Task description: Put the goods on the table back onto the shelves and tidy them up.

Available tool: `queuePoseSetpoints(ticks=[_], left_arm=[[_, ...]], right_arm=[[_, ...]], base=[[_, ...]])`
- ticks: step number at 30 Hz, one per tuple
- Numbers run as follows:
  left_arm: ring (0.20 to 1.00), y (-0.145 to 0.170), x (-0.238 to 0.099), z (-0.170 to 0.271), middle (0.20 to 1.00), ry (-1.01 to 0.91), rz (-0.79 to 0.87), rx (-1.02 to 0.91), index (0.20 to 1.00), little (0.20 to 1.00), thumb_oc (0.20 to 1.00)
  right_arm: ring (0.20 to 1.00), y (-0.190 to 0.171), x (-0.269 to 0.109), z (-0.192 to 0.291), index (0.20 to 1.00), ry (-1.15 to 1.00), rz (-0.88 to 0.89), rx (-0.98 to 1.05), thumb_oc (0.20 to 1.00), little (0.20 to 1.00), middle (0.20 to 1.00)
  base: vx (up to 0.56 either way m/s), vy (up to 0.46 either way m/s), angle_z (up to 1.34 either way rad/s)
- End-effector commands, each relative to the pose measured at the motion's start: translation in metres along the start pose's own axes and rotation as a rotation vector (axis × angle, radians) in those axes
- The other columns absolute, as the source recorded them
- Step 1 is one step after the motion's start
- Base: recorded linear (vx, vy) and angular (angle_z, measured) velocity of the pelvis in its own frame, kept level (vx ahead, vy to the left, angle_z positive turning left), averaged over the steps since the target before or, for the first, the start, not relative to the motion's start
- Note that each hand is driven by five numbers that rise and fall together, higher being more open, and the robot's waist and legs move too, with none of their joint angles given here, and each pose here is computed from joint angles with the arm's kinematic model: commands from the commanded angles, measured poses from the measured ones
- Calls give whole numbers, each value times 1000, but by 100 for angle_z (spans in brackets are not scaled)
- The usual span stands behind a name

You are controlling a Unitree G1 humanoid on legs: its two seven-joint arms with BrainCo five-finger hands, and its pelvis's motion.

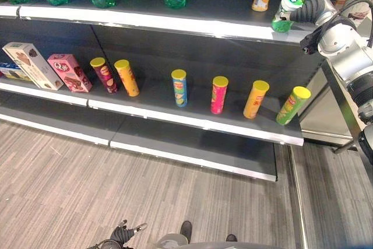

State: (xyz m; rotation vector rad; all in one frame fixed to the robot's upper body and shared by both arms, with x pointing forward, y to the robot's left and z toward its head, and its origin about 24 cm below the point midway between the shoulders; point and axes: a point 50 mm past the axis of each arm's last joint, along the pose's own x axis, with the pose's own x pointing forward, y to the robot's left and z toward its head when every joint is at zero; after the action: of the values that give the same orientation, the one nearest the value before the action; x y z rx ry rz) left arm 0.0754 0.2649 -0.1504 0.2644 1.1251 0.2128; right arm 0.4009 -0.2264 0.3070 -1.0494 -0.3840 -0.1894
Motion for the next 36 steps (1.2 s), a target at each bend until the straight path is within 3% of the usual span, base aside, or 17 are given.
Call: queuePoseSetpoints(ticks=[1, 18, 36], left_arm=[[1000, 11, 6, 21, 1000, -48, 39, 68, 1000, 1000, 1000], [1000, 6, 8, 35, 1000, -95, 29, 85, 1000, 1000, 1000], [1000, 0, 9, 37, 1000, -83, 18, 108, 1000, 1000, 1000]], right_arm=[[200, -36, 12, 10, 200, 18, -125, -48, 200, 200, 200], [200, -47, 12, -15, 200, 186, -158, -150, 200, 200, 200], [200, -46, 15, -12, 200, 190, -137, -175, 200, 200, 200]], base=[[12, -24, 13], [21, -29, 12], [12, -5, 6]])
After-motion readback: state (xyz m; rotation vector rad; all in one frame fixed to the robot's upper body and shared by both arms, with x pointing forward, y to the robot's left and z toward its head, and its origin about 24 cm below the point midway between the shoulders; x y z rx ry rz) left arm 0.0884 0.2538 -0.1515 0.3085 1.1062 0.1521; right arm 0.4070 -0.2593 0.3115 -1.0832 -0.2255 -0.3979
